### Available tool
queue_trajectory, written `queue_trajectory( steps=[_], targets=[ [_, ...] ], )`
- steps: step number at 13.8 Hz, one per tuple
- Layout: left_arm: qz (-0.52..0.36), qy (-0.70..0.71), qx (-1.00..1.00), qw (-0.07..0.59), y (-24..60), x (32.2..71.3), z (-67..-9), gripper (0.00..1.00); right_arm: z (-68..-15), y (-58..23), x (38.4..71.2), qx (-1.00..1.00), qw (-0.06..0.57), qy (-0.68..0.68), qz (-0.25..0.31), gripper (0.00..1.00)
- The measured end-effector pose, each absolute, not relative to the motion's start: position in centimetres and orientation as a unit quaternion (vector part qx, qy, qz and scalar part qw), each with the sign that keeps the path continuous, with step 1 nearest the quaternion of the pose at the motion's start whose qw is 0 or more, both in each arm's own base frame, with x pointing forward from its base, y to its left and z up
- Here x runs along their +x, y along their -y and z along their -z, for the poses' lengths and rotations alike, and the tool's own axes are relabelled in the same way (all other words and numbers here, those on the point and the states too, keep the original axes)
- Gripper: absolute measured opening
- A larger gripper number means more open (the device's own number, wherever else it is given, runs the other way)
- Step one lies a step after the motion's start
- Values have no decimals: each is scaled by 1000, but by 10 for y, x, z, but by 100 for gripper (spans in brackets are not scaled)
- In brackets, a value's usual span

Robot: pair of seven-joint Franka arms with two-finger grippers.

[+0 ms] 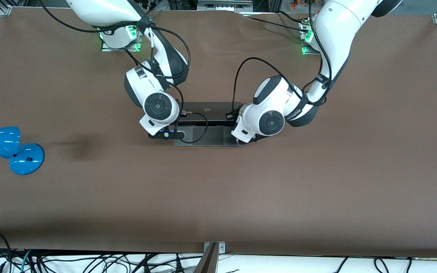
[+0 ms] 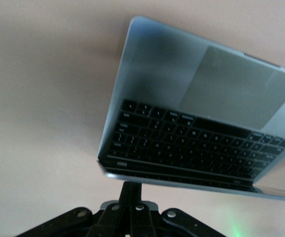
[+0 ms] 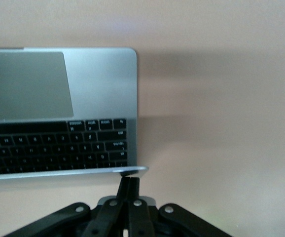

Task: Close laptop with both arms from behind
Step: 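Press the lid flat onto the keyboard with both grippers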

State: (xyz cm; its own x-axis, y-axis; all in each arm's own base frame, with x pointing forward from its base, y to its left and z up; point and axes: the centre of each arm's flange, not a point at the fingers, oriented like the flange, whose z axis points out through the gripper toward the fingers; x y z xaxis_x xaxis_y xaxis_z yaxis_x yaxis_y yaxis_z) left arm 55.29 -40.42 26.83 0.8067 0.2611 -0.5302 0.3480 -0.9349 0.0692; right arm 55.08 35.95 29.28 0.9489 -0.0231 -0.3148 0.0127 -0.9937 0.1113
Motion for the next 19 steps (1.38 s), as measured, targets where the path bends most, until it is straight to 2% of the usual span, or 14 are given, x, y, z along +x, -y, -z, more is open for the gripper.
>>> queue_trajectory(
  steps=[7,12,19],
  targets=[
    [229,-180,952,89,395,572,-222,1,-239,-360,576,991,42,10,123,1],
    [216,-182,955,89,394,582,-189,1,-203,-362,581,993,42,5,109,1],
    [205,-180,958,89,395,585,-176,3,-195,-365,586,994,36,2,100,3]
  ],
)
